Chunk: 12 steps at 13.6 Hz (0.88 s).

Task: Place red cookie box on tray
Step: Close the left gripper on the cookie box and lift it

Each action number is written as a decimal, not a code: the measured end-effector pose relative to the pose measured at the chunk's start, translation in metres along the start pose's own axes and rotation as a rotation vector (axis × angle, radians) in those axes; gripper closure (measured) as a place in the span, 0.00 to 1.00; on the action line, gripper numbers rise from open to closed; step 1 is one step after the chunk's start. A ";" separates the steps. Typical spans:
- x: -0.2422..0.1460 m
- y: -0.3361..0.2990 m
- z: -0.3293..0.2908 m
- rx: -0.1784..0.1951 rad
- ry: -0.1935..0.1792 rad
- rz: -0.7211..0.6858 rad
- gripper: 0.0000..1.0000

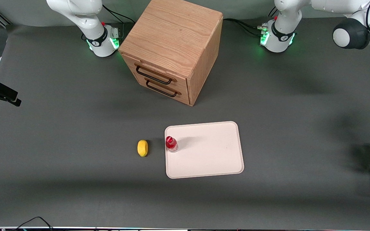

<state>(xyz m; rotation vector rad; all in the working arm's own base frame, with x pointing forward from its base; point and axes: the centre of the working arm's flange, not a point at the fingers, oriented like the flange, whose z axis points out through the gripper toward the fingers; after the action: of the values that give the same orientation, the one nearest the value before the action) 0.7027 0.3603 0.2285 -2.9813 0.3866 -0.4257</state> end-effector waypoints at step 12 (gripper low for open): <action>0.016 -0.001 -0.051 -0.217 -0.065 0.007 0.96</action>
<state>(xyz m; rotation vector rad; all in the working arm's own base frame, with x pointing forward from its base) 0.7031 0.3538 0.2814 -3.1919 0.4648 -0.3033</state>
